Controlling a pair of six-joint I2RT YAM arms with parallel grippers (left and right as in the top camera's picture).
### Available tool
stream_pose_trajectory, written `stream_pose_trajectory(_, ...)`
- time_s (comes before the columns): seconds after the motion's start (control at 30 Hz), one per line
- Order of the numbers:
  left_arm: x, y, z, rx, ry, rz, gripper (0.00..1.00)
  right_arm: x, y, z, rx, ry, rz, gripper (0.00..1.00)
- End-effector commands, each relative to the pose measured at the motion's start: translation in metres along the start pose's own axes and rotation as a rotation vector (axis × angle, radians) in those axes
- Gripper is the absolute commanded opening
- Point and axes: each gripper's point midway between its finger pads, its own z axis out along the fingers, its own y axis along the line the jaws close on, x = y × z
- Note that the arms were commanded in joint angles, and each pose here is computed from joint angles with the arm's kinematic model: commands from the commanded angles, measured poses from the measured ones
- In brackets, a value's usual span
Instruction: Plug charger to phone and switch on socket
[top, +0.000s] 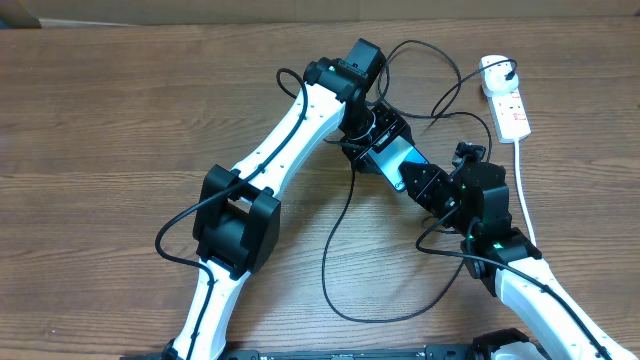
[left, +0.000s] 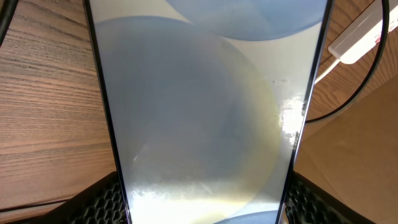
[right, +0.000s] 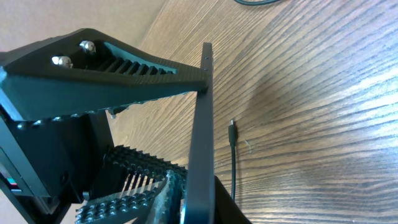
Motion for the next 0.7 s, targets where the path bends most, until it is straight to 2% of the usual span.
stream_pose_trajectory(0.0, 0.0087, -0.0123, -0.0069, 0.032, 0.003, 0.054, 0.73, -0.0044, 0.005, 0.0, -0.007, -0.016, -0.008, 0.12)
stream_pose_trajectory(0.23, 0.0085, -0.0124, -0.0069, 0.032, 0.001, 0.097, 0.75, -0.0043, 0.005, 0.0, -0.007, -0.016, -0.008, 0.11)
stream_pose_trajectory(0.4, 0.0069, -0.0121, -0.0069, 0.029, -0.008, 0.11, 0.77, -0.0044, 0.0051, 0.0, -0.007, -0.016, -0.008, 0.07)
stream_pose_trajectory(0.43, 0.0065, -0.0129, -0.007, 0.032, -0.01, 0.12, 0.79, -0.0043, 0.0051, 0.0, -0.007, -0.016, -0.008, 0.06)
stream_pose_trajectory(0.57, 0.0049, -0.0171, -0.0072, 0.047, -0.019, 0.188, 1.0, -0.0044, 0.0052, 0.0, -0.008, -0.016, -0.008, 0.04)
stream_pose_trajectory(0.67, 0.0018, -0.0176, -0.0083, 0.05, -0.029, 0.205, 1.0, -0.0045, 0.0051, -0.0001, -0.007, -0.017, -0.008, 0.04)
